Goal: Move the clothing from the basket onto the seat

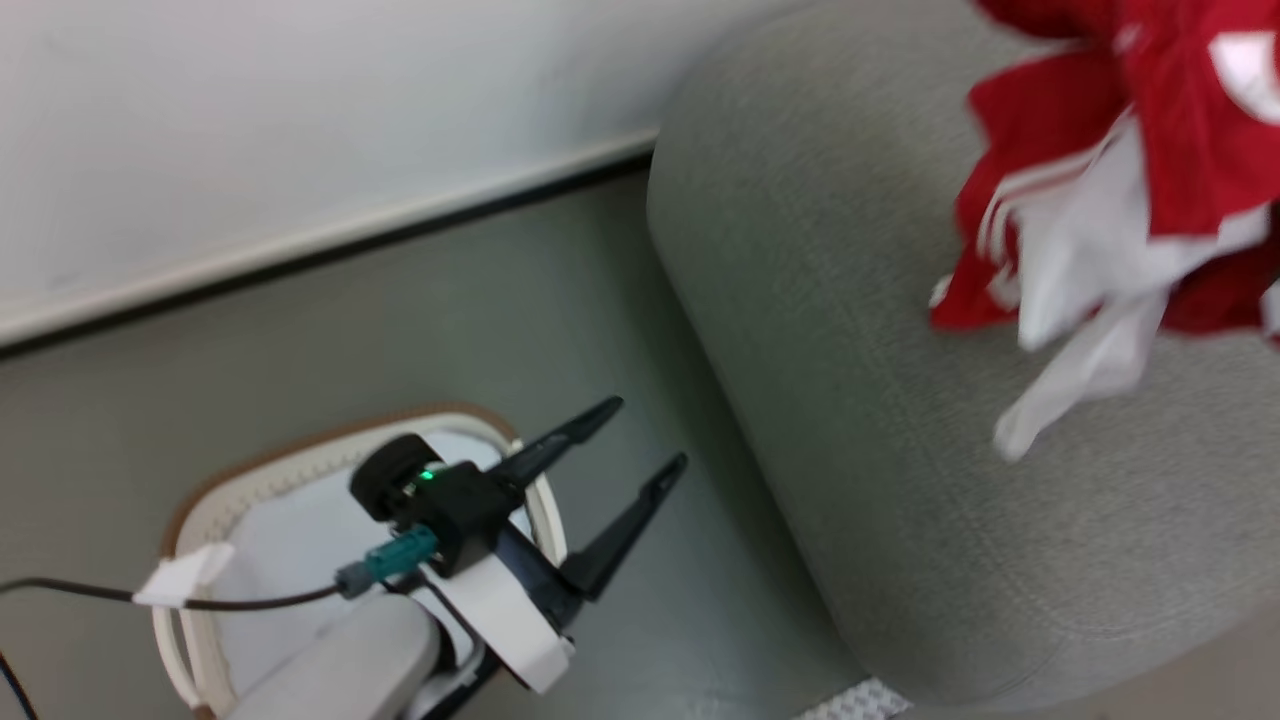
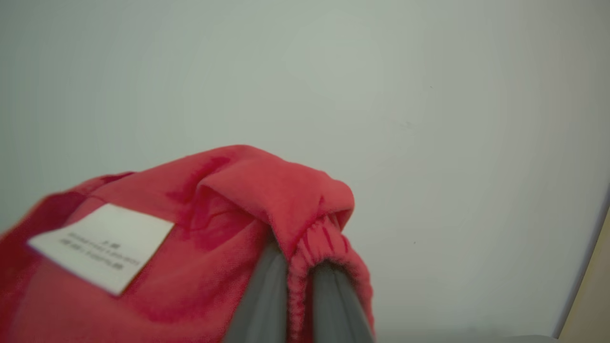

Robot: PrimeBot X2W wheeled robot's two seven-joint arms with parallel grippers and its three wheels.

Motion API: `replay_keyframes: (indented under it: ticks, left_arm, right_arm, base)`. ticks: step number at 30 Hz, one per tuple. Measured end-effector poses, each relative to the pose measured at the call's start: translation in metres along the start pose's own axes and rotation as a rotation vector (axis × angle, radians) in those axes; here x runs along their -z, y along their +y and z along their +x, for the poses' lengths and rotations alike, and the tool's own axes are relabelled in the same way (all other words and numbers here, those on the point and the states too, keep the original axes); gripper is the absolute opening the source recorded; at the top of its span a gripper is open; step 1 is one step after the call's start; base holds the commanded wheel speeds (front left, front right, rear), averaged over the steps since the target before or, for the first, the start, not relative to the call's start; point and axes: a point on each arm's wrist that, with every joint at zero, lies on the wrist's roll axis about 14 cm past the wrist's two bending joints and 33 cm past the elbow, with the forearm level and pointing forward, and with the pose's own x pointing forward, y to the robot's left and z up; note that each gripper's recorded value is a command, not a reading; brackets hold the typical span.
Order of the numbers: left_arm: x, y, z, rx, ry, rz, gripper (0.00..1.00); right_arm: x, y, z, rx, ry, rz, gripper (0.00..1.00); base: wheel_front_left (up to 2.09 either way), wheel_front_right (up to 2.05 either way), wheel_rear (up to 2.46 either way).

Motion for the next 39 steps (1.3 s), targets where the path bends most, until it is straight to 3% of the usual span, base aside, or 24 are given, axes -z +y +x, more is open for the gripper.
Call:
replay_keyframes:
  ticks: [6,14,21,25,35,36,37,39]
  left_arm:
    - [0.027,0.045,-0.014,-0.060,0.016,-0.035,1.00]
    - [0.066,0.085,-0.043,-0.151,0.064,-0.095,1.00]
    - [0.082,0.100,-0.063,-0.212,0.095,-0.116,1.00]
    - [0.084,0.103,-0.067,-0.225,0.101,-0.120,1.00]
    - [0.083,0.104,-0.069,-0.236,0.112,-0.115,1.00]
    - [0.081,0.103,-0.069,-0.239,0.112,-0.115,1.00]
    - [0.079,0.103,-0.069,-0.239,0.109,-0.115,1.00]
    - [0.076,0.101,-0.068,-0.240,0.105,-0.111,1.00]
  right_arm:
    - [0.013,-0.020,0.060,0.022,-0.006,-0.096,0.00]
    - [0.084,-0.049,0.086,0.096,0.130,-0.159,0.00]
    - [0.174,-0.065,0.056,0.150,0.403,-0.168,0.00]
    - [0.201,-0.072,0.037,0.176,0.504,-0.179,0.00]
    - [0.270,-0.068,-0.037,0.212,0.927,-0.106,0.00]
    - [0.273,-0.066,-0.042,0.208,0.955,-0.098,0.09]
    - [0.273,-0.065,-0.044,0.210,0.970,-0.087,0.34]
    - [0.271,-0.067,-0.046,0.207,0.992,-0.092,1.00]
  base:
    - [0.00,0.00,0.00]
    - [0.00,0.00,0.00]
    - [0.00,0.00,0.00]
    - [0.00,0.00,0.00]
    - [0.00,0.00,0.00]
    - [0.00,0.00,0.00]
    - [0.00,0.00,0.00]
    - [0.00,0.00,0.00]
